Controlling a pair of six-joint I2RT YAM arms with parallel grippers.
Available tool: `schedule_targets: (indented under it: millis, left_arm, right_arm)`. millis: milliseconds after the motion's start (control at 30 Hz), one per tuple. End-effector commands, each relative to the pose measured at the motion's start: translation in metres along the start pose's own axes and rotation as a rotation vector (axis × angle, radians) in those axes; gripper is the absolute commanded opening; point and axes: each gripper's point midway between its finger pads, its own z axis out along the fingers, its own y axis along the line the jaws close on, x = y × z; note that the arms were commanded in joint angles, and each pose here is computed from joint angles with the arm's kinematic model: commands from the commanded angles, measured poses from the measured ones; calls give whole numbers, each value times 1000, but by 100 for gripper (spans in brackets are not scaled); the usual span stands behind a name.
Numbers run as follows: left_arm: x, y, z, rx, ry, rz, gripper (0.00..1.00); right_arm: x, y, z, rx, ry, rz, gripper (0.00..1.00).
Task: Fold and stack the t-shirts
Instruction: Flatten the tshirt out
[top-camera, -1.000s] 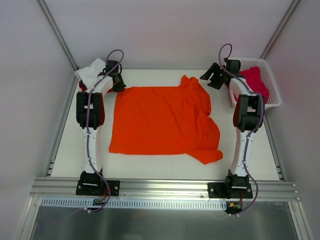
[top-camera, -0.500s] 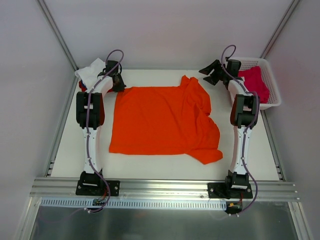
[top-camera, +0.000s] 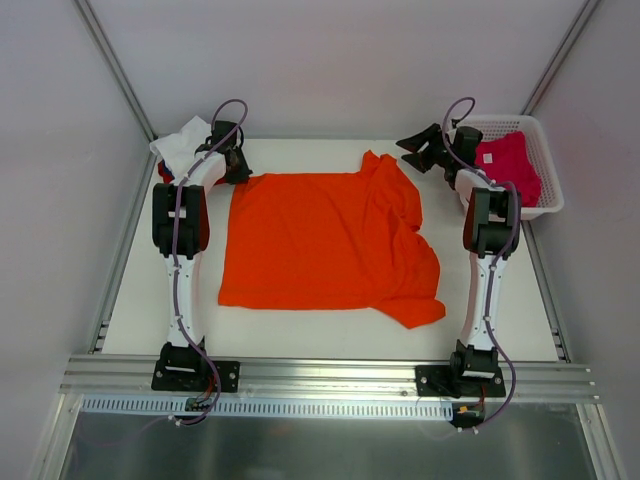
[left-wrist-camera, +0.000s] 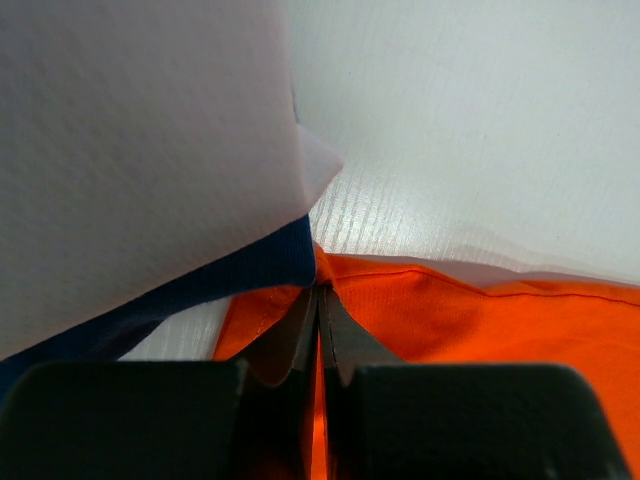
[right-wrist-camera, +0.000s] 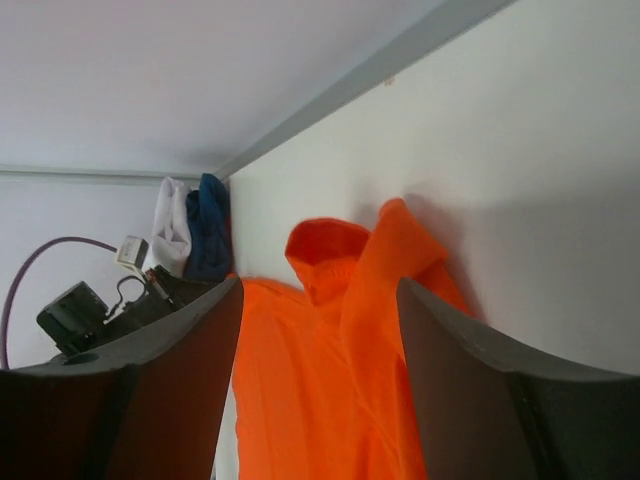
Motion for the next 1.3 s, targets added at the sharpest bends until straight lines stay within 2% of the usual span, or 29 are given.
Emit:
schedule_targets:
  millis: [0, 33, 300, 367, 500, 700, 967, 1267]
  left_arm:
    - [-9, -4, -7, 11, -12, 17, 0]
    - [-8, -4, -6, 10, -8, 18, 0]
    - [-8, -4, -6, 11, -10, 20, 0]
    - [-7, -3, -6, 9, -7, 18, 0]
    - [-8, -3, -6, 10, -9, 20, 0]
    - [-8, -3, -6, 33, 2, -5, 0]
    - [-12, 10, -4, 14, 8, -80, 0]
    - [-9, 10, -4, 22, 17, -78, 0]
  right_arm:
    - [17, -32, -18, 161, 17, 27, 66]
    - [16, -23, -23, 167, 10, 0, 66]
    - [41, -41, -39, 401, 68, -174, 66]
    - [30, -39, -39, 438, 59, -252, 67]
    - [46, -24, -22, 430, 110, -308, 67]
    - [42, -5, -10, 391, 111, -351, 67]
    - [39, 2, -6, 363, 102, -366, 67]
    - [31, -6, 4, 368, 79, -380, 66]
